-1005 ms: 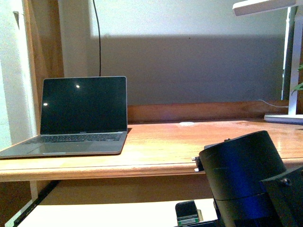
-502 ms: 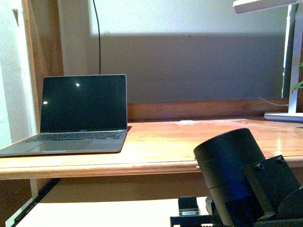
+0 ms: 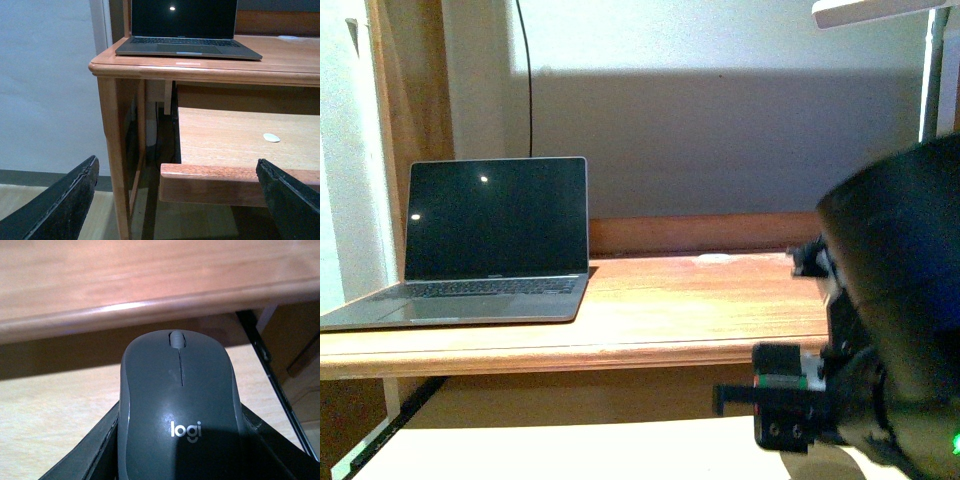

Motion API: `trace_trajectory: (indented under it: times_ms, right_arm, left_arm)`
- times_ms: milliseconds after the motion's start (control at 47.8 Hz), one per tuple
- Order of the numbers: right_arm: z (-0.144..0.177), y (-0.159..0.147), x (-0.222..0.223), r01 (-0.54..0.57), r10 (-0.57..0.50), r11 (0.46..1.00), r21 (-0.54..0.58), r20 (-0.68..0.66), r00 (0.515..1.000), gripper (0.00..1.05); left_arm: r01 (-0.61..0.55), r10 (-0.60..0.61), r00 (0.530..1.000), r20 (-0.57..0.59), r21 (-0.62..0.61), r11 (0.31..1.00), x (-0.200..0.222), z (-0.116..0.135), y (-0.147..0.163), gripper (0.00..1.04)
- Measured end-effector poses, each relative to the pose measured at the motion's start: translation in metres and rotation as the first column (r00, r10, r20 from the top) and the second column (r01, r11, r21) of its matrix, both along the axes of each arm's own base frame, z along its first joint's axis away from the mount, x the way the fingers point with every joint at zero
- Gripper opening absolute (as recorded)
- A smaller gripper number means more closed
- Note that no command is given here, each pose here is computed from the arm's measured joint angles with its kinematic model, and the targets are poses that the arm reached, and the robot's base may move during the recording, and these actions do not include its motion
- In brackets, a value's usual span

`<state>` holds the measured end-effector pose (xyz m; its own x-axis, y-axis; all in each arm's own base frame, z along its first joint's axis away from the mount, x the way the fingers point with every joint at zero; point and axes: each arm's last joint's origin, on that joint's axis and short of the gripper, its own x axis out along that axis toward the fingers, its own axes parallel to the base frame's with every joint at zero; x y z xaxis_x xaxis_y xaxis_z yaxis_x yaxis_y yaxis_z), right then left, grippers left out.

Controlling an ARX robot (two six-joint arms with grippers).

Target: Place mouse

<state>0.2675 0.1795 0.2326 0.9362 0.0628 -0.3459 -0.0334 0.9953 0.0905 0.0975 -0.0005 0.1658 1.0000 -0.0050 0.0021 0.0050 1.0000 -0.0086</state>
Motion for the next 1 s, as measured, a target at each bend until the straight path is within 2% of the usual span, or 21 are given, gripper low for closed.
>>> trace_trajectory:
  times_ms: [126,251,398,523,691,796,1005]
  right_arm:
    - [0.029,0.017,0.005,-0.033,0.032,0.999,0.025,0.048,0.998,0.56]
    - [0.057,0.048,0.036,-0.055,0.053,0.998,0.031,0.07,0.996,0.56]
    - [0.07,0.092,0.082,-0.041,0.042,0.999,-0.006,0.084,0.996,0.56]
    - [0.068,0.123,0.113,-0.021,0.026,0.998,-0.059,0.094,0.995,0.56]
    - [0.06,0.144,0.143,0.025,-0.01,0.991,-0.131,0.113,0.994,0.56]
    - [0.051,0.147,0.159,0.064,-0.045,0.983,-0.174,0.111,0.993,0.56]
    - [0.026,0.148,0.179,0.075,-0.061,0.972,-0.223,0.067,0.996,0.56]
  left_arm:
    - [0.0,0.0,1.0,0.0,0.0,1.0,0.0,0.0,0.0,0.97]
    - [0.0,0.0,1.0,0.0,0.0,1.0,0.0,0.0,0.0,0.97]
    - [0.0,0.0,1.0,0.0,0.0,1.0,0.0,0.0,0.0,0.97]
    - [0.0,0.0,1.0,0.0,0.0,1.0,0.0,0.0,0.0,0.97]
    - [0.0,0.0,1.0,0.0,0.0,1.0,0.0,0.0,0.0,0.97]
    - [0.0,0.0,1.0,0.0,0.0,1.0,0.0,0.0,0.0,0.97]
    - [0.0,0.0,1.0,0.0,0.0,1.0,0.0,0.0,0.0,0.97]
